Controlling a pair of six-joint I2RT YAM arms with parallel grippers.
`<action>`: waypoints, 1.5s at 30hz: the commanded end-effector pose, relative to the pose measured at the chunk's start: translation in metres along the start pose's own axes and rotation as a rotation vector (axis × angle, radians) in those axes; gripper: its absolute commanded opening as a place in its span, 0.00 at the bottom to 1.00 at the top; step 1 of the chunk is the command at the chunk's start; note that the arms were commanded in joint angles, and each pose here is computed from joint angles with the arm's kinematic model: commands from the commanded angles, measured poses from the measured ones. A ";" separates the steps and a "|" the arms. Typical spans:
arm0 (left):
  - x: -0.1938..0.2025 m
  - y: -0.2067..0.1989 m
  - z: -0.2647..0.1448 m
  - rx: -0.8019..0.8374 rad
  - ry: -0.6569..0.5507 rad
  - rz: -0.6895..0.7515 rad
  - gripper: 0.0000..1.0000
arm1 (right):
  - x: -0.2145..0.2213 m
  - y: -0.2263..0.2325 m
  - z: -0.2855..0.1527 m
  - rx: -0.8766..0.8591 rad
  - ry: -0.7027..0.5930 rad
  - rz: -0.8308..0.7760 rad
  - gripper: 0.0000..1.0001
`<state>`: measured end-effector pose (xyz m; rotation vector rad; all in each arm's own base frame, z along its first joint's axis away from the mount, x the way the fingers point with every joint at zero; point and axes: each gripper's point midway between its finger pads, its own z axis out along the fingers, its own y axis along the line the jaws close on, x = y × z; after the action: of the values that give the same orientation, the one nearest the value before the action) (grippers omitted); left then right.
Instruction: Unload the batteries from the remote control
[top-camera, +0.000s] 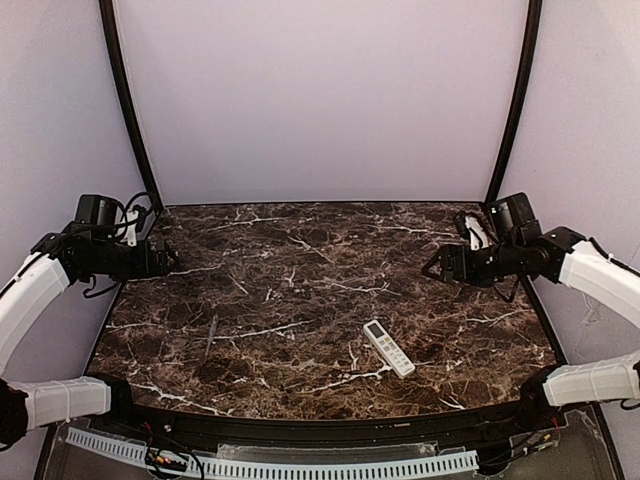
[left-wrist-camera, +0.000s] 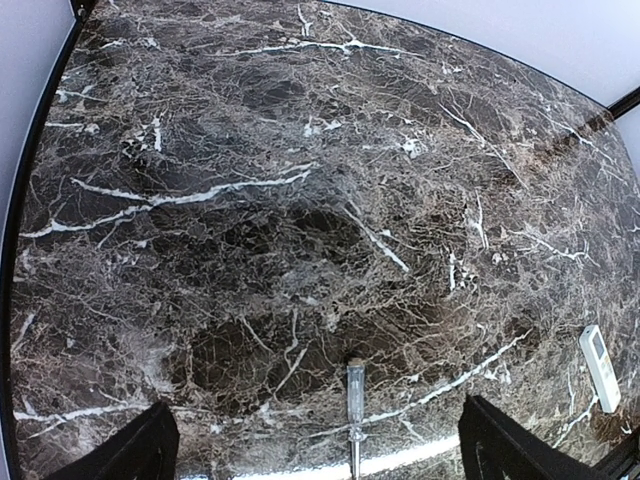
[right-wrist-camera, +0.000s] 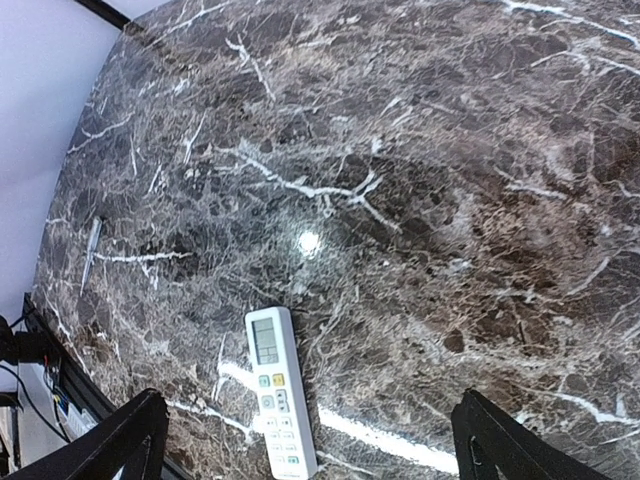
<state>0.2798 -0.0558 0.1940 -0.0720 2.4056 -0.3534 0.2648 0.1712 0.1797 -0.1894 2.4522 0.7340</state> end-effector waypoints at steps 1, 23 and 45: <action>0.006 0.000 0.004 0.010 0.012 -0.002 0.98 | 0.026 0.007 0.015 0.040 0.084 -0.011 0.99; 0.006 -0.003 0.009 0.032 0.026 -0.002 1.00 | 0.127 0.051 0.086 0.253 0.456 -0.269 0.99; 0.004 -0.004 0.007 0.034 0.015 -0.001 1.00 | 0.176 0.028 0.097 0.384 0.617 -0.315 0.86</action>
<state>0.2835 -0.0612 0.1896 -0.0589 2.4124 -0.3887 0.1643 0.2599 0.0371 -0.7182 2.9431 0.1175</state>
